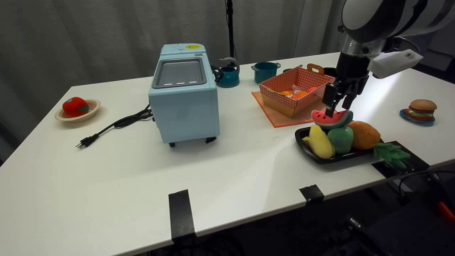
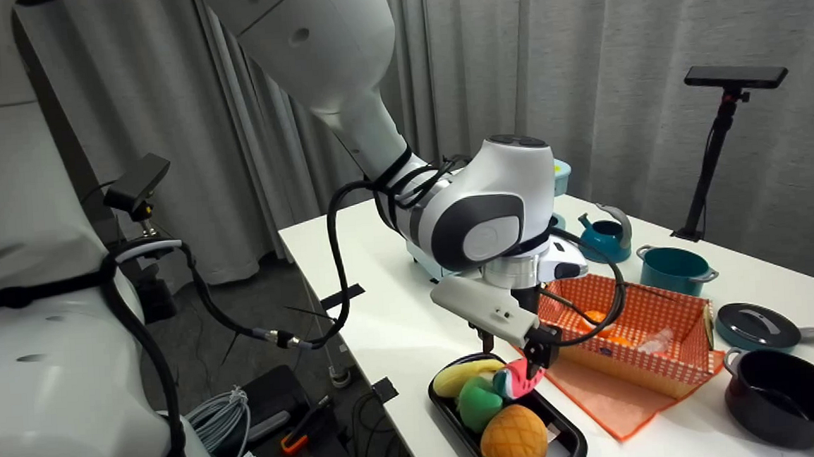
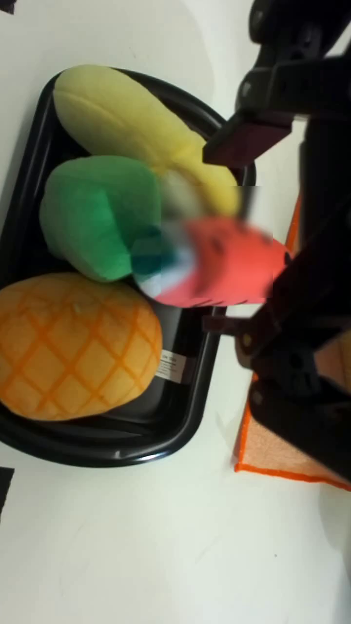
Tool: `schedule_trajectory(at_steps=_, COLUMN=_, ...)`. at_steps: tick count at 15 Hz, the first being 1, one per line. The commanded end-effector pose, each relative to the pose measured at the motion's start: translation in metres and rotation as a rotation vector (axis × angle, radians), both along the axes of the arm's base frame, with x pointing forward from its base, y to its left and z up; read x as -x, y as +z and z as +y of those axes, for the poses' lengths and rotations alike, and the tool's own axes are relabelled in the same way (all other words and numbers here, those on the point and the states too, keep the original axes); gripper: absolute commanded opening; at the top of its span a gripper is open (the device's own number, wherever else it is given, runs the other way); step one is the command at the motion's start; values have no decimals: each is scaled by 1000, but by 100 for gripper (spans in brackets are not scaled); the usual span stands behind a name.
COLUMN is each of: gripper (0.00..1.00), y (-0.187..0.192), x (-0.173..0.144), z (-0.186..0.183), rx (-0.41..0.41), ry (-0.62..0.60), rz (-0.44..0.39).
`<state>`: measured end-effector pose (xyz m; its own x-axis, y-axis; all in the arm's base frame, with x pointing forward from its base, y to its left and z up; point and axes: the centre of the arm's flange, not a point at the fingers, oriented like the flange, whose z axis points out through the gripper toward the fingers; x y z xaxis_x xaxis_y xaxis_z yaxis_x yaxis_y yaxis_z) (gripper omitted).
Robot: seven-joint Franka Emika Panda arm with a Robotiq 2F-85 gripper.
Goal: Pick up the watermelon plush toy from the basket and put it on the black tray.
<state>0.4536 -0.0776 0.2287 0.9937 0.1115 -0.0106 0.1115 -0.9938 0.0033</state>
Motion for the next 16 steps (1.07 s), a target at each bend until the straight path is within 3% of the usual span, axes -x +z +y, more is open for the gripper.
schedule_trajectory(at_steps=1, gripper=100, y=32, x=-1, z=5, rx=-12, ry=30, rz=-59)
schedule_trajectory(at_steps=11, gripper=100, y=88, x=-11, z=1, rx=-15, ry=-9, rz=-191)
schedule_trajectory(at_steps=12, gripper=100, y=74, x=-13, z=3, rx=-4, ry=-4, rz=-163)
schedule_trajectory(at_steps=16, gripper=100, y=81, x=-13, z=1, rx=-3, ry=-9, rz=-177)
